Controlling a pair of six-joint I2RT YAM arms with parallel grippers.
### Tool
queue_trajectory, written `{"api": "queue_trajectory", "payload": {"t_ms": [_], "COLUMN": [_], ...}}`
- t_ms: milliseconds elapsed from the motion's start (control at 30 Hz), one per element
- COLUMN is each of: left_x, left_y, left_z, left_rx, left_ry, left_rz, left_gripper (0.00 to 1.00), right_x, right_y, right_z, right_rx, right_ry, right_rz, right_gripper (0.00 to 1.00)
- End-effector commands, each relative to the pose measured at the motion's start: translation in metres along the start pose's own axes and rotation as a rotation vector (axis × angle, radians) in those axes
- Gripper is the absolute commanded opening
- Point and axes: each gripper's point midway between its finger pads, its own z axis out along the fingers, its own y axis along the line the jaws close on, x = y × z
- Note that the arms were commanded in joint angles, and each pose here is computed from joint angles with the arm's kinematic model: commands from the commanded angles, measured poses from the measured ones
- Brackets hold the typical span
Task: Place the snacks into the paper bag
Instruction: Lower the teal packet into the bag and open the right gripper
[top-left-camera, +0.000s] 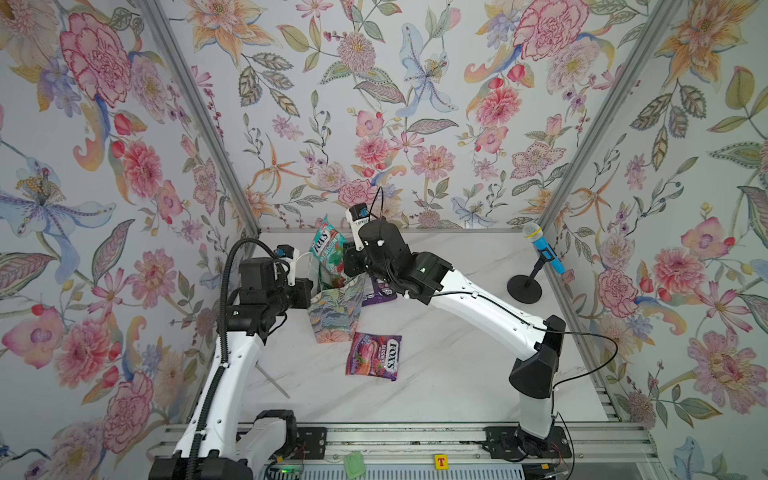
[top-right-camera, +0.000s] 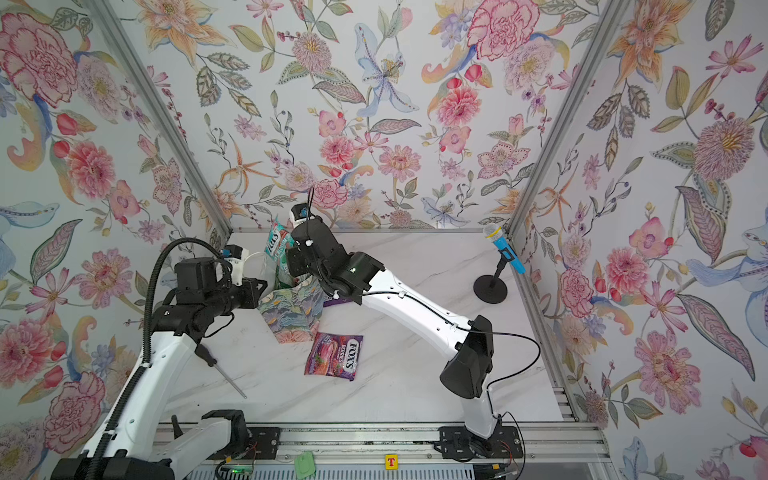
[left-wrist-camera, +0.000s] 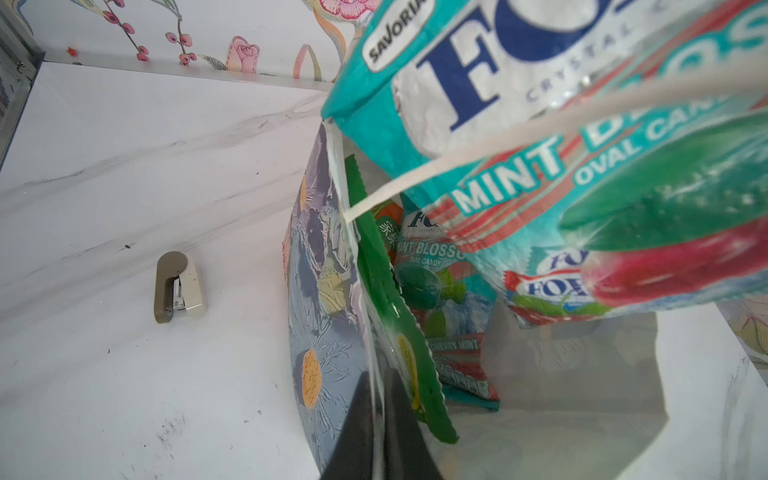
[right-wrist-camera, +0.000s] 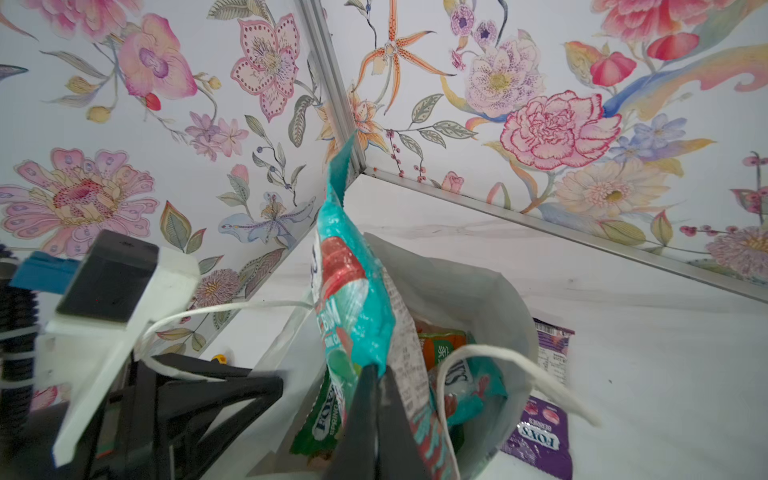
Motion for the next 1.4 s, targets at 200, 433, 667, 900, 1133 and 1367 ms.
{"api": "queue_trajectory", "payload": {"t_ms": [200,433,667,900,1133,1367], "left_x": [0.014,0.014,0.016,0.016,0.017,0.017], "left_y": [0.004,0.004,0.005,0.004,0.004,0.005], "left_z": [0.001,0.001,0.001,0.001,0.001,0.000], "left_rx": [0.001,-0.001,0.000,0.000,0.003,-0.002], "left_ry": [0.040,0.040,0.044,0.042,0.045,0.043], "left_rz": [-0.017,-0.017,-0.017,-0.017,-0.016,-0.013], "left_gripper": [0.08,0.08,0.08,0.08,0.08,0.08], "right_x": [-0.033,-0.030,-0.019,-0.009,0.004,0.007], "right_y": [-0.010,-0.018,-0.025,-0.022,-0.019,-0.017], "right_z": [-0.039,-0.047,-0.045,-0.036,-0.023,-0.009], "right_rx": [0.068,0.098,0.140,0.154,0.156,0.147], "right_ry": [-0.121,-0.119,-0.087,-0.049,-0.008,0.017], "right_rz": [0.005,0.002,-0.009,-0.029,-0.043,-0.036], "right_gripper": [0.00,0.00,0.00,0.00,0.00,0.00]}}
